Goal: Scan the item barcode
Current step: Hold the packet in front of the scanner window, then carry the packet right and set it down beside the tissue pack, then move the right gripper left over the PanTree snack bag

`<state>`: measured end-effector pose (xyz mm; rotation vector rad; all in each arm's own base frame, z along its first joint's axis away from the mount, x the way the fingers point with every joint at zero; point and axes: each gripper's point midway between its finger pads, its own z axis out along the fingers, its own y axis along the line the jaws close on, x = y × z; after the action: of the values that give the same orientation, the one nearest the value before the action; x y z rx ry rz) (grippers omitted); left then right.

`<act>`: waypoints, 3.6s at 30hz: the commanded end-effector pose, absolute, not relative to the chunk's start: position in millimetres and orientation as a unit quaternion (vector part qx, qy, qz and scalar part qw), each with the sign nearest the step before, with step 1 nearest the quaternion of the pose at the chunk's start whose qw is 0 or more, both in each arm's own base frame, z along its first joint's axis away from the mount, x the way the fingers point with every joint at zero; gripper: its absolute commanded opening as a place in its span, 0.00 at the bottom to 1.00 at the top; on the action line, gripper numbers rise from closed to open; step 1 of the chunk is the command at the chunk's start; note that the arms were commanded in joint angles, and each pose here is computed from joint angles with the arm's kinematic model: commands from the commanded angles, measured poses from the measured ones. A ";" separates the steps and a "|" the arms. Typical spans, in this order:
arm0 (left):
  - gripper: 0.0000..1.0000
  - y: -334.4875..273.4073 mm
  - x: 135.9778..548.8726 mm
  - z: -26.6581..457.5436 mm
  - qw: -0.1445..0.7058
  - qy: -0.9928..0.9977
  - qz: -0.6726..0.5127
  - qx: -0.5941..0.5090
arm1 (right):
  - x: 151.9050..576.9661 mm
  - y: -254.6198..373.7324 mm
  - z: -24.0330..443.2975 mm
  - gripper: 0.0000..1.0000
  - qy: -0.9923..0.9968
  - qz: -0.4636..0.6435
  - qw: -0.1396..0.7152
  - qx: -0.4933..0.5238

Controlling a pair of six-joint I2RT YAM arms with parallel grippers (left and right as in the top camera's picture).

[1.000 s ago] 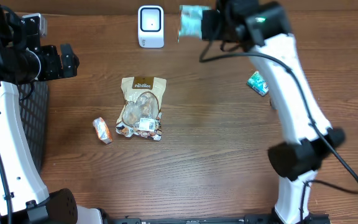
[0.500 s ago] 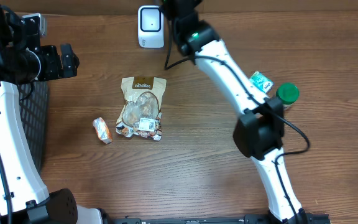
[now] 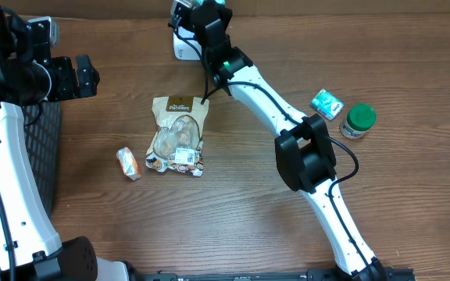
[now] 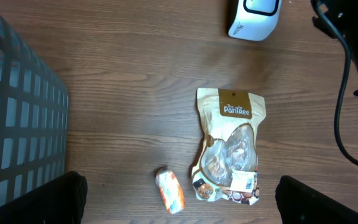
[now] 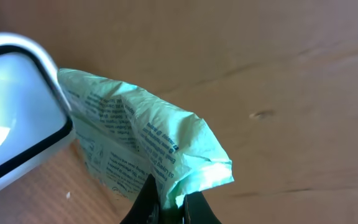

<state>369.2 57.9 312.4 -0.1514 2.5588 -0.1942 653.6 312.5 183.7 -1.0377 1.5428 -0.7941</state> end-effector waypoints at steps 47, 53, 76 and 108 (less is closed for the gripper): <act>1.00 55.8 371.3 315.3 0.287 0.954 -0.072 -0.044 | 513.6 223.0 347.0 0.04 0.863 -0.041 0.492 -0.102; 1.00 55.9 371.3 315.3 0.287 0.954 -0.072 -0.044 | 455.6 157.1 315.7 0.04 0.942 0.057 0.330 0.014; 1.00 55.9 371.3 315.3 0.287 0.954 -0.072 -0.044 | 425.9 31.2 92.0 0.04 0.986 -0.013 0.084 0.144; 1.00 55.9 371.3 315.3 0.287 0.954 -0.072 -0.044 | 386.8 312.5 132.5 0.66 0.950 0.290 0.080 -0.079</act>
<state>369.2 58.0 312.5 -0.1515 2.5585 -0.1936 409.9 267.4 149.9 -0.2484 2.8052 0.7845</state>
